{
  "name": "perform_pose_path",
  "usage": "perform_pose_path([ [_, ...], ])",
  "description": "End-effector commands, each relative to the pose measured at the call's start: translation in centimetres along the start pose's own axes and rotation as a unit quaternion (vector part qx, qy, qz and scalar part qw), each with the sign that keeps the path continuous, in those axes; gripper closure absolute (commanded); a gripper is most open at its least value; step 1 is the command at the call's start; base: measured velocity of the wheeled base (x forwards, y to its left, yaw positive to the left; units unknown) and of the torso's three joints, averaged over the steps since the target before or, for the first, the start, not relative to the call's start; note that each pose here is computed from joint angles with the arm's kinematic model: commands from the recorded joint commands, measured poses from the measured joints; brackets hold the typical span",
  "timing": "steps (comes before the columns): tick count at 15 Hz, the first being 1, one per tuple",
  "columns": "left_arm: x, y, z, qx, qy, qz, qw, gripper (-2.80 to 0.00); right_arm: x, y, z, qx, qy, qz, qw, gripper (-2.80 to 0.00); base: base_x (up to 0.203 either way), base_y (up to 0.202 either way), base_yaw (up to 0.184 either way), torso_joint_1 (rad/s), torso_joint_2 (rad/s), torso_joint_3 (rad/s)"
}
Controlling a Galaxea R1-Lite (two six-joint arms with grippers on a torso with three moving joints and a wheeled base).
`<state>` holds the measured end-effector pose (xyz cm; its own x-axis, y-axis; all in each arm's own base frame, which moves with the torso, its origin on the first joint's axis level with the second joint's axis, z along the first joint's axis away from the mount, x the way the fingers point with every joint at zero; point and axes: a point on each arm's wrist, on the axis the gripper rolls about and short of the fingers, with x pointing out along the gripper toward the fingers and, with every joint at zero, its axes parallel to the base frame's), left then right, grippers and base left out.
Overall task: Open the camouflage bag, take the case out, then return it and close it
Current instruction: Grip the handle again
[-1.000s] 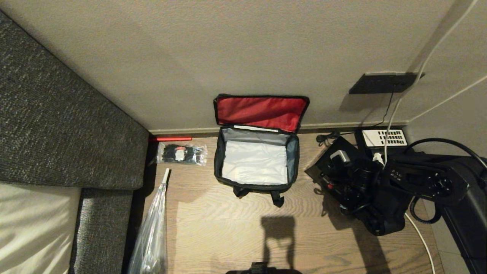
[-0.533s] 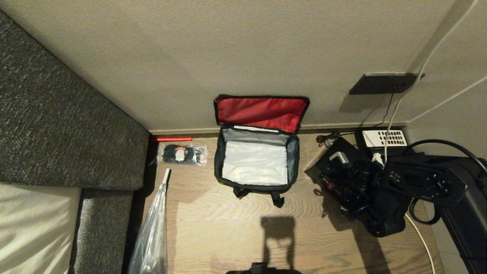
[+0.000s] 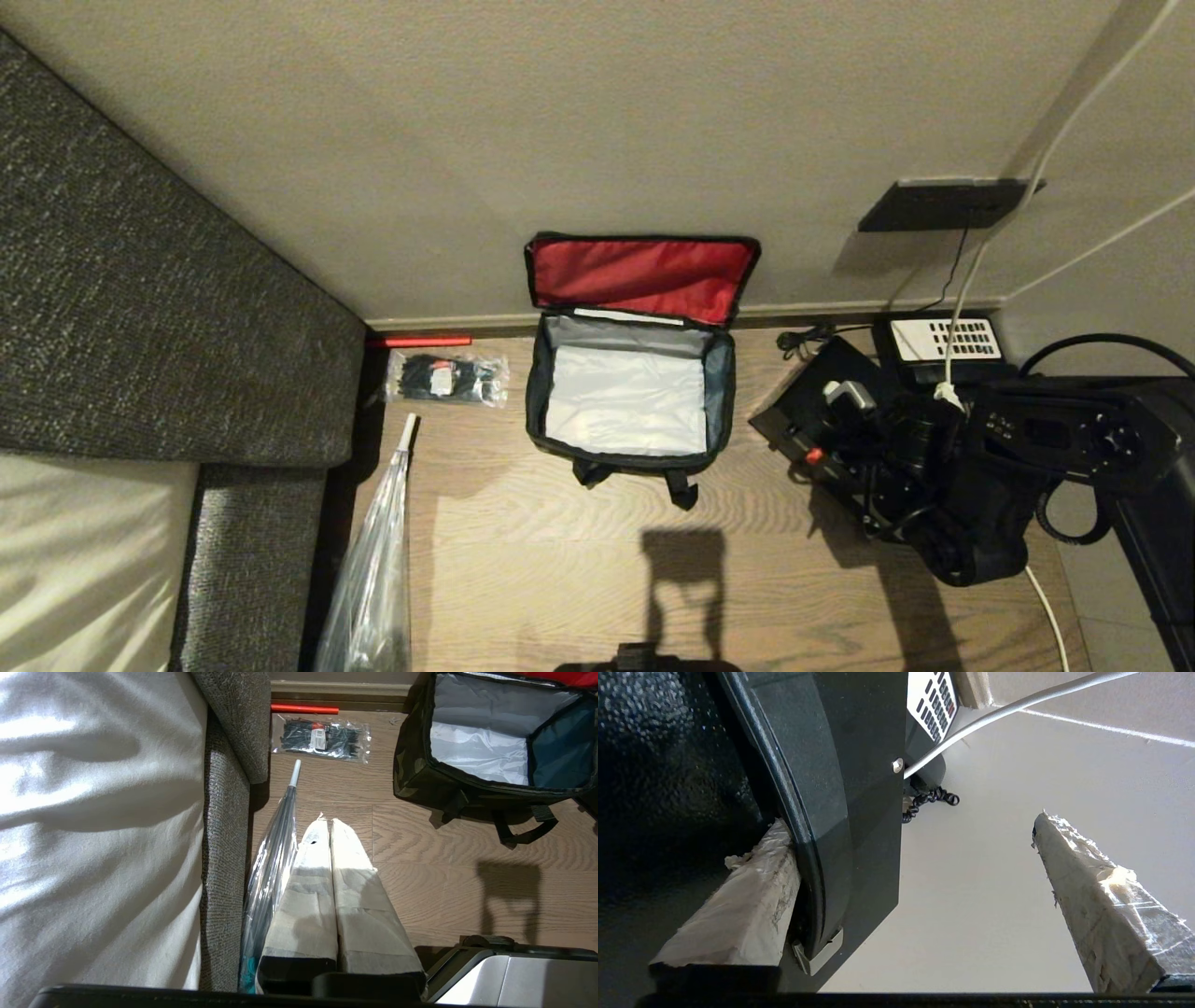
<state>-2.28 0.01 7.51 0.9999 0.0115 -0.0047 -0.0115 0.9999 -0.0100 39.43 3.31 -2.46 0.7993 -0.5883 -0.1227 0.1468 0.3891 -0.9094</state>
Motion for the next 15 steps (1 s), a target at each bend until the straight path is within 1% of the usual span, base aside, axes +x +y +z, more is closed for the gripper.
perform_pose_path([
  [1,0.0,0.0,-0.1,0.000,0.001,0.000,1.0000,0.00,0.4,0.2,0.3,0.008,-0.003,-0.010,1.000,-2.80,0.000,0.000,0.000,0.000,0.00,0.000],
  [3,0.0,0.0,-0.1,0.000,0.001,0.000,1.0000,0.00,0.8,0.6,0.3,0.010,-0.002,-0.012,1.000,-2.80,0.000,0.000,0.000,0.000,0.00,0.000],
  [5,0.0,0.0,-0.1,0.000,0.000,0.000,1.0000,0.00,1.7,0.3,0.8,0.021,-0.004,-0.026,0.999,-2.80,0.000,0.000,0.000,0.000,0.00,0.000],
  [7,0.0,0.0,-0.1,0.000,0.000,0.000,1.0000,0.00,1.9,0.5,0.6,0.020,-0.002,-0.026,0.999,-2.80,0.000,0.000,0.000,0.000,0.00,0.000],
  [10,0.0,0.0,-0.1,0.000,0.001,0.000,1.0000,0.00,1.9,0.6,0.4,0.014,-0.001,-0.024,1.000,-2.80,0.000,0.000,0.000,0.000,0.00,0.000],
  [13,0.0,0.0,-0.1,0.000,0.001,0.000,1.0000,0.00,1.8,1.3,-0.1,0.003,0.005,-0.014,1.000,-2.80,0.000,0.000,0.000,0.000,0.00,0.000],
  [15,0.0,0.0,-0.1,0.000,0.001,0.001,1.0000,0.00,1.9,1.5,-0.1,0.003,0.004,-0.015,1.000,-2.80,0.000,0.000,0.000,0.000,0.00,0.000],
])
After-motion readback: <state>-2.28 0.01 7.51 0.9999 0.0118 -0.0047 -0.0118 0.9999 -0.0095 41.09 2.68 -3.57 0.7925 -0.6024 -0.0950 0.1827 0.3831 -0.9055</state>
